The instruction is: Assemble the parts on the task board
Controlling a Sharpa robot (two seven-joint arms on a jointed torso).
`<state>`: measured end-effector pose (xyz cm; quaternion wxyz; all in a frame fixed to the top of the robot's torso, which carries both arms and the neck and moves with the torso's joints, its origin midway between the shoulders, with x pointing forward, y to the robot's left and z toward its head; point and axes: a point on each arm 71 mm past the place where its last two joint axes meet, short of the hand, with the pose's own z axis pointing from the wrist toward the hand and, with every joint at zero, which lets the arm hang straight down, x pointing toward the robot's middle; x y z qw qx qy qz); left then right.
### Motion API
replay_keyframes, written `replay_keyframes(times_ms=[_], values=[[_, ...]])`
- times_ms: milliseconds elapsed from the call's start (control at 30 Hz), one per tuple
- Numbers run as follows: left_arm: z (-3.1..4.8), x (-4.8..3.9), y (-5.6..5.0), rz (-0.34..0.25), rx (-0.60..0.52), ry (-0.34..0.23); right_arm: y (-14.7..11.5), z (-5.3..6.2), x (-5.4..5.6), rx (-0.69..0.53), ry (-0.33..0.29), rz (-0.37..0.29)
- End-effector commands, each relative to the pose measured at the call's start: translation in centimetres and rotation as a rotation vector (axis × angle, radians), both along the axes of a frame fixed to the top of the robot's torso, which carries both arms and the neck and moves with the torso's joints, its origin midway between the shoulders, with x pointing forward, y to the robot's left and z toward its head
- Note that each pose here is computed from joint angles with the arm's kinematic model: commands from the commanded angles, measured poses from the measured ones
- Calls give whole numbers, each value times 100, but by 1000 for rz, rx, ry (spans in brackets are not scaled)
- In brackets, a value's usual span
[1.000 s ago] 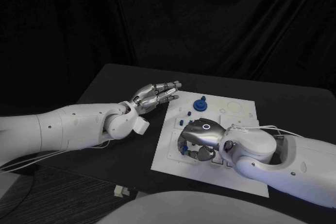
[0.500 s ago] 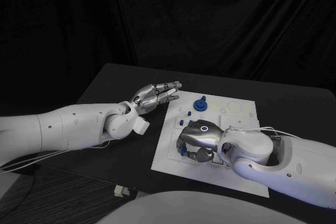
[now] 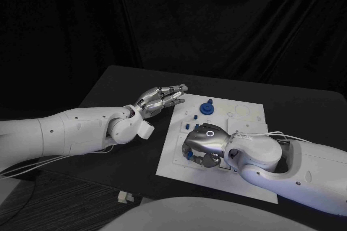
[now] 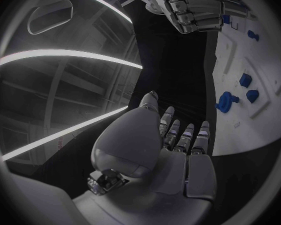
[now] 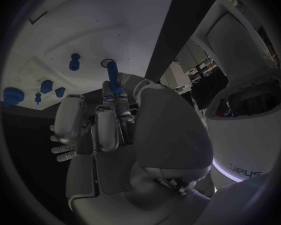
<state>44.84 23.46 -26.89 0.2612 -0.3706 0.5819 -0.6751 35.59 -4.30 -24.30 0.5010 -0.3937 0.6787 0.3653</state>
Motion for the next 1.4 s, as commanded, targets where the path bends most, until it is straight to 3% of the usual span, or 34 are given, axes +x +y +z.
replay_keyframes(times_ms=[33,1400], values=[[5,-8,-20,-12,-16,-3,6,2,-19,-12,-46,18],[-9,-11,-33,-18,-17,3,-20,-95,7,-43,-60,18]])
